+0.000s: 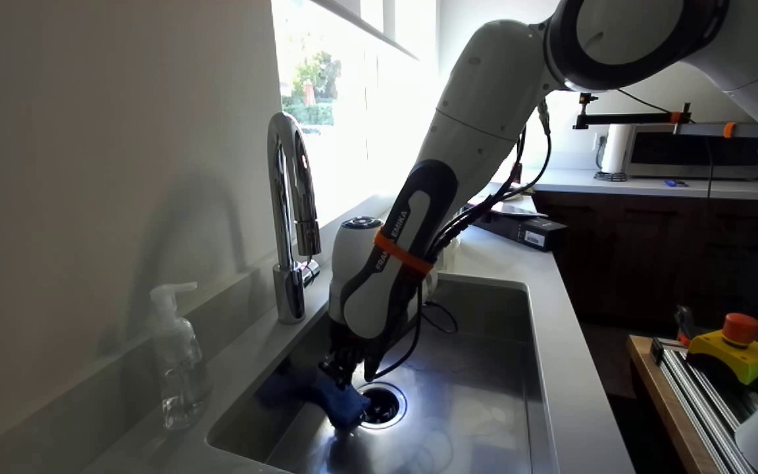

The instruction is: Use the blue sponge to wipe the sink.

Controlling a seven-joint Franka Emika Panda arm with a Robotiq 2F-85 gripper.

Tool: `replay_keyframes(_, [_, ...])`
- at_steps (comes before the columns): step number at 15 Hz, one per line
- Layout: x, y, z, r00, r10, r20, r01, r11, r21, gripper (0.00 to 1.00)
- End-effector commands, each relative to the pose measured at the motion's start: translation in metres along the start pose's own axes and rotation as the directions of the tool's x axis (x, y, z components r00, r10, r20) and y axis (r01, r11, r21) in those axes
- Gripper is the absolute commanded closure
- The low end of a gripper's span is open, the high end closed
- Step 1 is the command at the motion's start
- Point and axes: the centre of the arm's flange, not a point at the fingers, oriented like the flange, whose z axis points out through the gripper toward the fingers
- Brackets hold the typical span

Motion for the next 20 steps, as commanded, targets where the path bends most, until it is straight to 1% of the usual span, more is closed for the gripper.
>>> replay_keyframes(1, [-0.009,-0.005,0.004,0.999,-0.034,0.001,0.034,0.999,-0.001,1.00])
replay_keyframes(4, [-0.007,-0.009,0.017,0.999,-0.033,0.005,0.033,0.999,0.012,1.00])
replay_keyframes(9, [0.001,-0.011,0.038,1.000,-0.009,0.001,0.009,1.000,-0.008,1.00])
replay_keyframes(14, [0.025,0.004,0.037,0.992,0.122,-0.042,-0.123,0.992,0.000,1.00])
replay_keyframes(20, [0.046,0.029,0.036,0.969,0.232,-0.089,-0.236,0.971,-0.032,1.00])
